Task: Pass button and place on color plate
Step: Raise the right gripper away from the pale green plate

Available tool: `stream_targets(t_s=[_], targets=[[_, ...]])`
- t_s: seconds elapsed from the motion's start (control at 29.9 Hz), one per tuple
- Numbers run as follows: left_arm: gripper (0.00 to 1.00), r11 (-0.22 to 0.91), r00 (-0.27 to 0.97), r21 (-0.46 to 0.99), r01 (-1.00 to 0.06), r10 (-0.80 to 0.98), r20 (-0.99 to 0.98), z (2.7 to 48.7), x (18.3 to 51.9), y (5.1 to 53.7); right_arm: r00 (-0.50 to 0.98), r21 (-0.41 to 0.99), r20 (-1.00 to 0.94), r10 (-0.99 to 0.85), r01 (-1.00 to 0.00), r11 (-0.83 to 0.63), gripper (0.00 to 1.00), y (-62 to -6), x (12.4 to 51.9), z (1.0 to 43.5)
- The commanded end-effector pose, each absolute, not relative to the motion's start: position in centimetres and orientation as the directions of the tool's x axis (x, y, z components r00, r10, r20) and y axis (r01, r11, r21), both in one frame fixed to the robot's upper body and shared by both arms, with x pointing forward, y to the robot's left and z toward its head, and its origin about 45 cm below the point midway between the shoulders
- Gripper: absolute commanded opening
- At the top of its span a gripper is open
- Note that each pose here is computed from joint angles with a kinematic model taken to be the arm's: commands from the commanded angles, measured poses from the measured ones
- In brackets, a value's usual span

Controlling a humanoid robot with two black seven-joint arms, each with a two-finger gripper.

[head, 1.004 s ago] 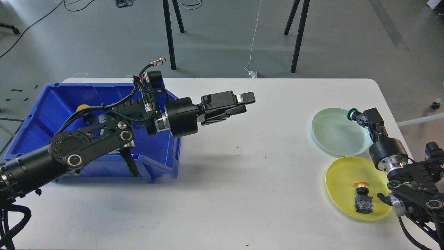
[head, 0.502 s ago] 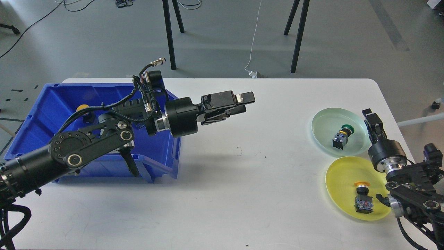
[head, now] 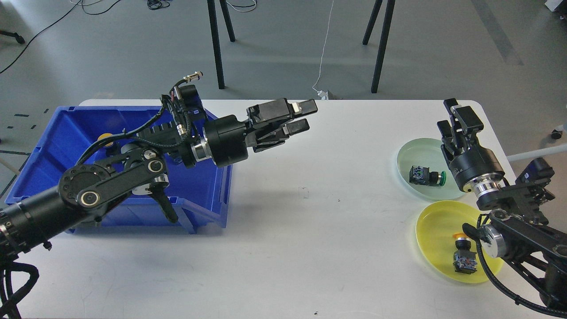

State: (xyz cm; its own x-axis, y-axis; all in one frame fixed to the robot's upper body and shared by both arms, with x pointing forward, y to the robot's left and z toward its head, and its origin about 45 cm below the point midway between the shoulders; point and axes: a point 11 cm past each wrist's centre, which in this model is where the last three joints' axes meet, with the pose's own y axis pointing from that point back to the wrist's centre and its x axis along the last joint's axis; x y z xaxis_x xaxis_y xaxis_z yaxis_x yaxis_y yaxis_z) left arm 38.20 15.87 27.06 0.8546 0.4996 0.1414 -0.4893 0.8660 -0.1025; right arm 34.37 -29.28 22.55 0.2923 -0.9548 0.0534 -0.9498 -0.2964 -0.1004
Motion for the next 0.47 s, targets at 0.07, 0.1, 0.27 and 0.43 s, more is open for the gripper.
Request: stream_targets(t_s=[0.07, 0.1, 0.27, 0.43], targets=[[0.97, 0.712, 0.742, -0.256, -0.654, 0.67, -0.031, 30.5, 39.7, 25.4, 0.548, -0.251, -0.209, -0.81, -0.831, -0.497, 0.83, -26.2, 32.8, 27.3], [0.98, 0.666, 0.707, -0.29, -0.688, 0.705, -0.057, 31.1, 39.8, 27.1, 0.553, -0.264, -0.281, -0.784, -0.831, -0.491, 0.95, -26.1, 32.8, 27.4], [0.99, 0.51, 0.596, -0.389, -0.767, 0.791, -0.137, 31.6, 39.2, 31.8, 0.582, -0.347, -0.423, -0.695, -0.812, -0.469, 0.99, -25.1, 33.2, 28.5], [0.99, 0.511, 0.613, -0.4, -0.761, 0.768, -0.185, 30.4, 39.0, 29.9, 0.535, -0.395, -0.46, -0.709, -0.838, -0.377, 0.99, -25.4, 34.3, 29.5]])
